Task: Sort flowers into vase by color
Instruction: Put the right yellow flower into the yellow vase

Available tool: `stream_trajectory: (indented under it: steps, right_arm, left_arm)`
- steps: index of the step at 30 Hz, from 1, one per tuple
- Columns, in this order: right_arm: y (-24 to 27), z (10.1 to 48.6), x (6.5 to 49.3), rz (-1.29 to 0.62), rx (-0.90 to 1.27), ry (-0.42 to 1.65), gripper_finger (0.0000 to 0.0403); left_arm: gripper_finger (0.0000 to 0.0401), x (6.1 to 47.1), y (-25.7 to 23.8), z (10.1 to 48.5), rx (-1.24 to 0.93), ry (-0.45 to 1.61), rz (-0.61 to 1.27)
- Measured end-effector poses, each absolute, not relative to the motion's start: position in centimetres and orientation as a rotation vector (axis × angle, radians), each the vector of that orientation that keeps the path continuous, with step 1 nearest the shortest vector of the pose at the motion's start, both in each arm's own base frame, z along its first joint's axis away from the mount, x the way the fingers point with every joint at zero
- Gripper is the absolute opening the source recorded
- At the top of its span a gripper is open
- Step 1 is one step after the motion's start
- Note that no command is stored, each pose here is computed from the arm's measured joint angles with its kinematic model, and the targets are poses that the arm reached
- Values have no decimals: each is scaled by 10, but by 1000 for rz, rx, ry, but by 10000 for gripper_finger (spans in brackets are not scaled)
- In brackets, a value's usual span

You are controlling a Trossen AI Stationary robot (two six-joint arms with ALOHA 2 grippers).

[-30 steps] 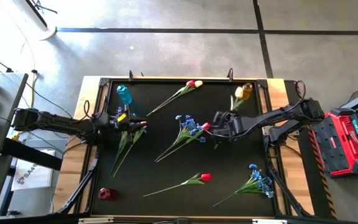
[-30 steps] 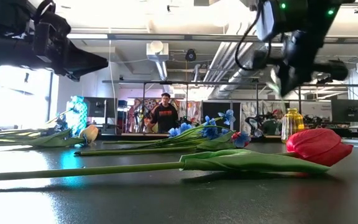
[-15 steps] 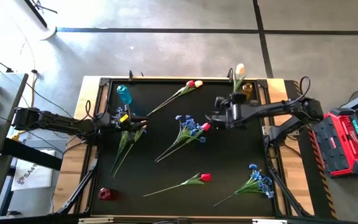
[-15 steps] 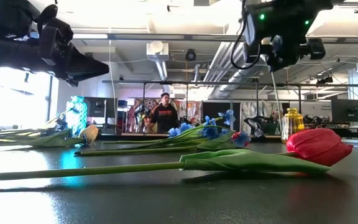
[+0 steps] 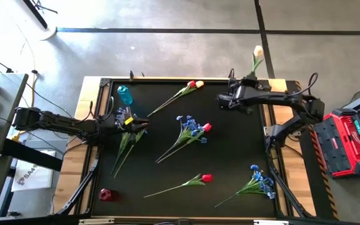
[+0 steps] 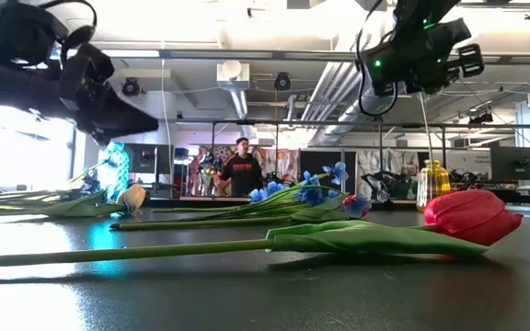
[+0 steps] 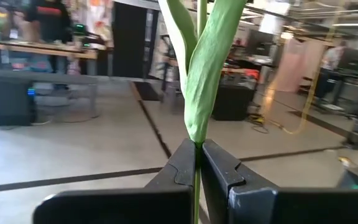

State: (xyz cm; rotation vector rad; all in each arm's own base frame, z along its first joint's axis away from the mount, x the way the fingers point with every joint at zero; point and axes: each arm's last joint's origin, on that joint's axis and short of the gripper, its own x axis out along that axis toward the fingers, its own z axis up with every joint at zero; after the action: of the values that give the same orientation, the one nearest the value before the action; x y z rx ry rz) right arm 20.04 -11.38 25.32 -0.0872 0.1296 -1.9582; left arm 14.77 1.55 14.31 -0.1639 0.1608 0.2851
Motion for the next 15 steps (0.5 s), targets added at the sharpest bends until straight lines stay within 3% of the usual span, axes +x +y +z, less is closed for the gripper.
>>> stream_trajectory:
  steps: [15]
  right_arm:
    - [-142, 275, 189, -2089, -42, 71, 0]
  left_arm:
    - [62, 150, 17, 132, -180, 237, 339]
